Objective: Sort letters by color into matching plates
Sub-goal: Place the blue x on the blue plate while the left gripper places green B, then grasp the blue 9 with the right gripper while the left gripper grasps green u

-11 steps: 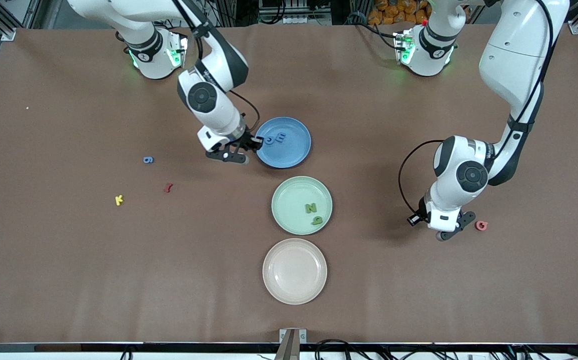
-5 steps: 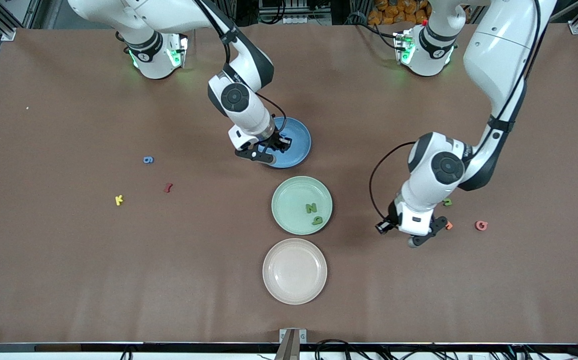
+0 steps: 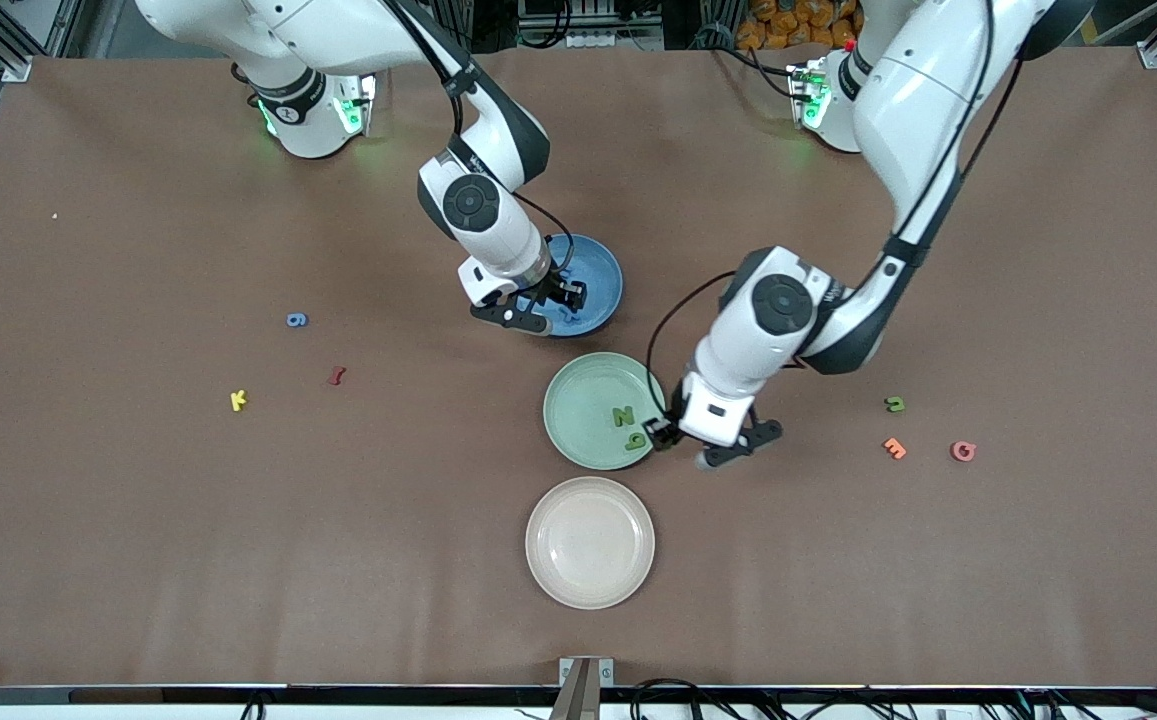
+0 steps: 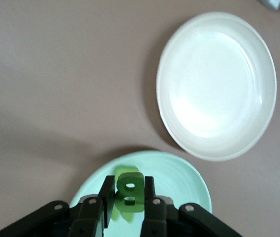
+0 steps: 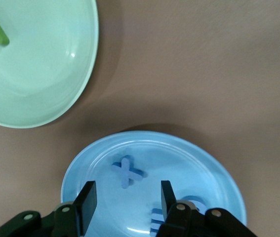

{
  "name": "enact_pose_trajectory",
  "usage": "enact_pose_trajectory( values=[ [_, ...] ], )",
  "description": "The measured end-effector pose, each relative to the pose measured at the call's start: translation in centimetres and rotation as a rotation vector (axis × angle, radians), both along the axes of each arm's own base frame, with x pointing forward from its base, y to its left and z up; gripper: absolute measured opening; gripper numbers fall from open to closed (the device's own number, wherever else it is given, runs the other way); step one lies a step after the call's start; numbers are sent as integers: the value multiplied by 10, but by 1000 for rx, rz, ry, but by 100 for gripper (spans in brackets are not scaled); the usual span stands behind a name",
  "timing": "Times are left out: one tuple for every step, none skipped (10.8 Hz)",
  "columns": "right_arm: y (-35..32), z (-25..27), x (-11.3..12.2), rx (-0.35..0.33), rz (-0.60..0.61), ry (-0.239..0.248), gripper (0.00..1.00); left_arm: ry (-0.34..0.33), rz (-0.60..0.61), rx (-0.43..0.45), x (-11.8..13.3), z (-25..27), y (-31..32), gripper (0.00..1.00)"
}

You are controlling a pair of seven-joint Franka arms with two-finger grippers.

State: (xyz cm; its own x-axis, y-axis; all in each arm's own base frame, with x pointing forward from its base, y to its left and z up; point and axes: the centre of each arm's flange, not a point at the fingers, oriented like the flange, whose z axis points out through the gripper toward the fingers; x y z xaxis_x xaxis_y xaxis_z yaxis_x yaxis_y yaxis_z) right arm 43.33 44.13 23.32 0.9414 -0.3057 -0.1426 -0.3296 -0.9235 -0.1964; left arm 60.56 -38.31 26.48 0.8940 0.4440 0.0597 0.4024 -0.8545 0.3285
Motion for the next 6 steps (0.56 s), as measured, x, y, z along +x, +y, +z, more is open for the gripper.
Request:
enact_pose_trajectory(
  values=[
    [-13, 13, 8, -17, 9, 23, 61, 4, -6, -7, -11, -1, -18, 28],
    [-35, 31, 18, -39, 49, 55, 61, 3, -9, -15, -19, 2, -34, 28],
    [-61, 50, 29, -55, 93, 86, 61, 1, -7, -20, -28, 5, -51, 28],
    [-91, 66, 38, -63, 134, 106, 61, -8, -7, -7, -35, 4, -62, 31],
    [-122, 75, 43, -67, 177, 110, 61, -19, -8, 20, -38, -1, -66, 44],
    [-151, 74, 44, -86, 229, 102, 61, -18, -3, 44, -37, -7, -63, 57]
  ],
)
